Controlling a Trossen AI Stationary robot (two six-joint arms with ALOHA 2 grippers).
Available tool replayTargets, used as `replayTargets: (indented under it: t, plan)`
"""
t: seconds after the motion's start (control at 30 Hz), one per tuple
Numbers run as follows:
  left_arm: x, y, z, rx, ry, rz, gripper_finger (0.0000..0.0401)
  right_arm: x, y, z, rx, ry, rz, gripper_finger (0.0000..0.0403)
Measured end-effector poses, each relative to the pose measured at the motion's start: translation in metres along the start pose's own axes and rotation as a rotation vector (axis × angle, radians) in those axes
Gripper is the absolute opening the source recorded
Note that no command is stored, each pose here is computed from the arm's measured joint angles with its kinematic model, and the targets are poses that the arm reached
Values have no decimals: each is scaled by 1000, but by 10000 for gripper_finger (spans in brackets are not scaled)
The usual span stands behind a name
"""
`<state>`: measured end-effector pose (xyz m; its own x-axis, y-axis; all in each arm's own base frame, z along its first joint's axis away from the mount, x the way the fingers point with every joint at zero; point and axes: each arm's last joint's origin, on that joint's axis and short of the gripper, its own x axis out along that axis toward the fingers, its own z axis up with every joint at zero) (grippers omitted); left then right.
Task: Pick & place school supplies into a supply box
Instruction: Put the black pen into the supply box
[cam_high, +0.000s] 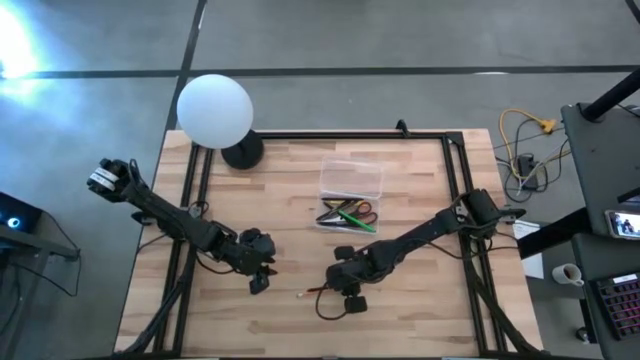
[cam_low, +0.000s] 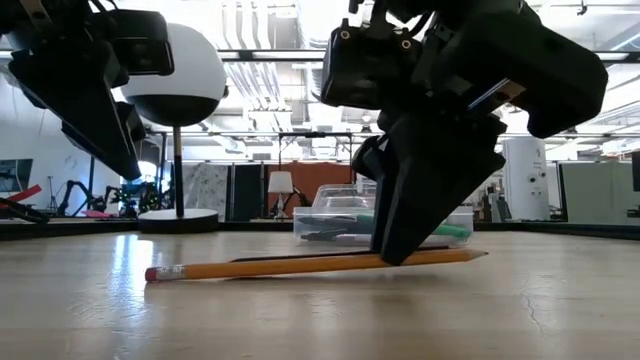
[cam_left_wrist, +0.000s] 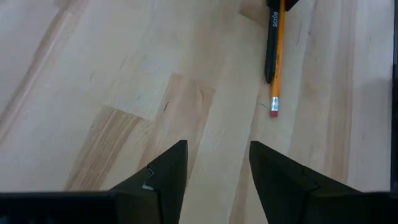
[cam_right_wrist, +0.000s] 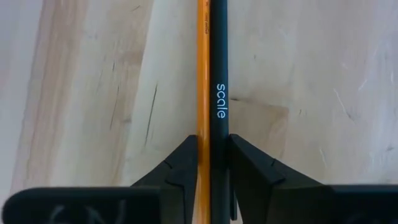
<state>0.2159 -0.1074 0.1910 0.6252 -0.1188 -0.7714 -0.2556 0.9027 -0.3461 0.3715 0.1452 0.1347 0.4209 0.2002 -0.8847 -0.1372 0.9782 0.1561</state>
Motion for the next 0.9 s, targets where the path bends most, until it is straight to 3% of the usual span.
replayTargets:
  t: [0.43,0.8,0.9]
  plan:
    - [0,0,0,-1,-2,0,156,-1,-1,-1,0,12,-16,45]
    - [1,1,-1,0,3,4,156,3,-4,-8,8,28,-20,101]
    - [1,1,-1,1,3,4,156,3,-4,-8,11,17,-66,115]
